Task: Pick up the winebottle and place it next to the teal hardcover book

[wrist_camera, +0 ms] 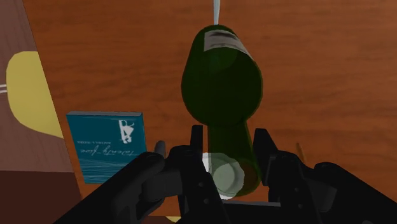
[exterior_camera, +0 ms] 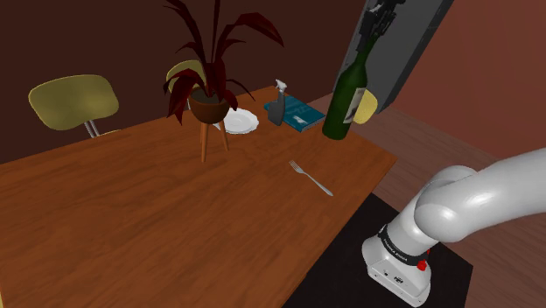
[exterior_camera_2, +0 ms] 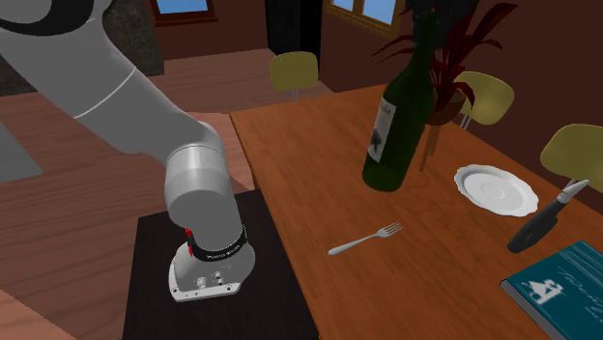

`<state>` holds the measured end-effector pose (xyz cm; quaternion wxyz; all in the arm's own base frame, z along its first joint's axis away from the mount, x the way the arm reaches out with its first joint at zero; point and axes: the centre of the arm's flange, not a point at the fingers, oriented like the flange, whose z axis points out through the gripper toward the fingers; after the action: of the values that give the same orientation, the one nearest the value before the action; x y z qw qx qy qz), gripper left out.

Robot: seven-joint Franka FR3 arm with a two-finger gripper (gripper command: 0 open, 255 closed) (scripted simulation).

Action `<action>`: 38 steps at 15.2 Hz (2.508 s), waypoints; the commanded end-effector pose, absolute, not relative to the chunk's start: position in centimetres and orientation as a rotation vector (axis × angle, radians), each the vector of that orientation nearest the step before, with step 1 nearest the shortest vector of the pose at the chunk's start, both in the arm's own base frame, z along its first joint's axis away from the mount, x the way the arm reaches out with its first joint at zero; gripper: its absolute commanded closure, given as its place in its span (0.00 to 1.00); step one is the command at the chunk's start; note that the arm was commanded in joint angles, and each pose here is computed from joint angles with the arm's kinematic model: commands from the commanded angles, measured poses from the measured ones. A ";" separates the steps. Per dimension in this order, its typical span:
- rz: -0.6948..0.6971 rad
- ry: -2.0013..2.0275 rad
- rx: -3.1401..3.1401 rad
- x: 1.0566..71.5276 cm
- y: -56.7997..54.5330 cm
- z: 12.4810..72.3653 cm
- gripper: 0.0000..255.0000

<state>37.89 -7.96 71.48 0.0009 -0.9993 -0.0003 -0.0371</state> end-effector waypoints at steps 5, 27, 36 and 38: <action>-0.119 -0.002 -3.138 41.4 -13.7 67.1 1.00; -0.119 -0.002 -3.138 50.5 -28.1 53.1 1.00; -0.119 -0.002 -3.138 50.5 -28.1 48.4 1.00; -0.119 -0.002 -3.138 50.5 -28.1 47.2 1.00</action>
<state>50.56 -28.17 47.80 0.0009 -0.9993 -0.0007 -0.0375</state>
